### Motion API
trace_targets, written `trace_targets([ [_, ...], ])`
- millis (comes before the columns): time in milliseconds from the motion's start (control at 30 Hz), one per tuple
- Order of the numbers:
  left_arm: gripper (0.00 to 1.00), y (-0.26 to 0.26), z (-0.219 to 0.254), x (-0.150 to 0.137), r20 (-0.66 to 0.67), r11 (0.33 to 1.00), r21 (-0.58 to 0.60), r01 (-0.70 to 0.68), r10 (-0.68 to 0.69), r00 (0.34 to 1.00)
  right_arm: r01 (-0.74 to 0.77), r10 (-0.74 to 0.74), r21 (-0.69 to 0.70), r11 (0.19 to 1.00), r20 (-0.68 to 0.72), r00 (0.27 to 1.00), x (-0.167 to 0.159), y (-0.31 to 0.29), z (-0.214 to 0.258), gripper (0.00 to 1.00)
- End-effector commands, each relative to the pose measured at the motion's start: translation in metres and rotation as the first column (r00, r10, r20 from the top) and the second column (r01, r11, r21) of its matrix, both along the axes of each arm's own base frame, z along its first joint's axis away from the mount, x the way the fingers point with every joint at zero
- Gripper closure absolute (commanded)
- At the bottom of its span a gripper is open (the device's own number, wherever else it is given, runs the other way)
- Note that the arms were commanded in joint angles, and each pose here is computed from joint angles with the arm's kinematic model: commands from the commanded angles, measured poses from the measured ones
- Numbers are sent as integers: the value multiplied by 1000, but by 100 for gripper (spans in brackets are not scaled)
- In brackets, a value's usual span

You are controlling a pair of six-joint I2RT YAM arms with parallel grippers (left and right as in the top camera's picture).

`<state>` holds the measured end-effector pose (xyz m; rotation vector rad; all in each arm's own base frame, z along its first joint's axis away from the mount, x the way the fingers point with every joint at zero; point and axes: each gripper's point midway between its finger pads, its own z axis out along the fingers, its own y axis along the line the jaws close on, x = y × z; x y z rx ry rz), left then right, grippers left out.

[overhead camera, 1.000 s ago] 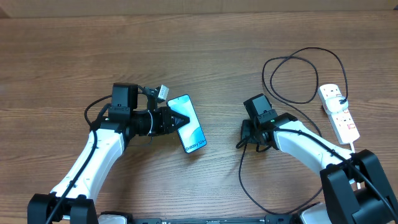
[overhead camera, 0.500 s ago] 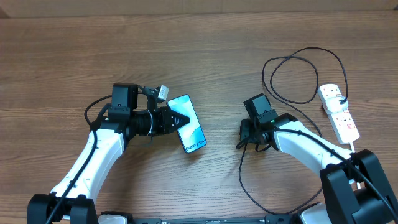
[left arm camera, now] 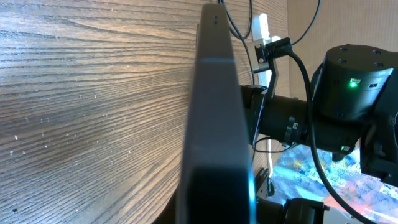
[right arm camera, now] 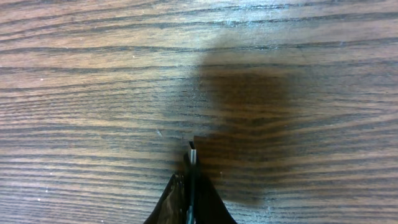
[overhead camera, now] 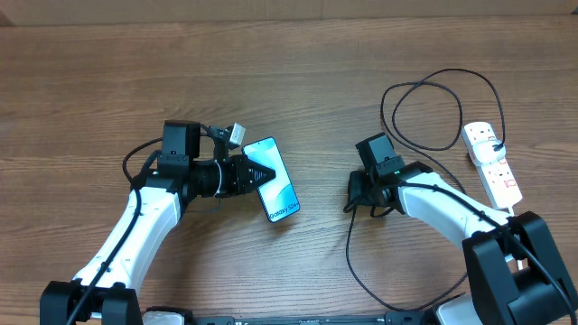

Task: Plug charger to phone and switch on socket

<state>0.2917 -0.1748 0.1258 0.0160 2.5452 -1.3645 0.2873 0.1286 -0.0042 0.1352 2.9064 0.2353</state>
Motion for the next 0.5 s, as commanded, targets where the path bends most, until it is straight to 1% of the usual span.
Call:
trace_targets([
  [0,96,-3,6,0,26,1000,-15,24,-23,999,-6,3,-15,1000,-148,989,-34,-7,-32,96],
  [67,96,-3,6,1,27,1000,-16,24,-23,999,-21,21,-4,1000,-149,989,-34,-5,-31,96],
  [133,96,-4,7,0,27,999,-21,27,-27,999,-77,82,37,996,-152,985,-35,3,-28,96],
  [233,96,-4,8,0,27,999,-29,31,-30,999,-187,210,146,971,-155,966,-37,25,-15,96],
  [267,96,-5,10,0,33,998,-41,37,-36,999,-227,260,204,952,-152,954,-38,35,-7,96],
  [333,96,-8,18,0,55,995,-84,59,-55,997,-308,367,341,888,-125,922,-45,58,12,96],
  [400,96,-10,34,0,91,981,-166,99,-84,992,-395,485,506,767,-53,873,-56,84,40,96],
  [467,96,-8,49,-1,125,961,-241,135,-107,986,-450,555,623,640,31,831,-68,101,65,96],
])
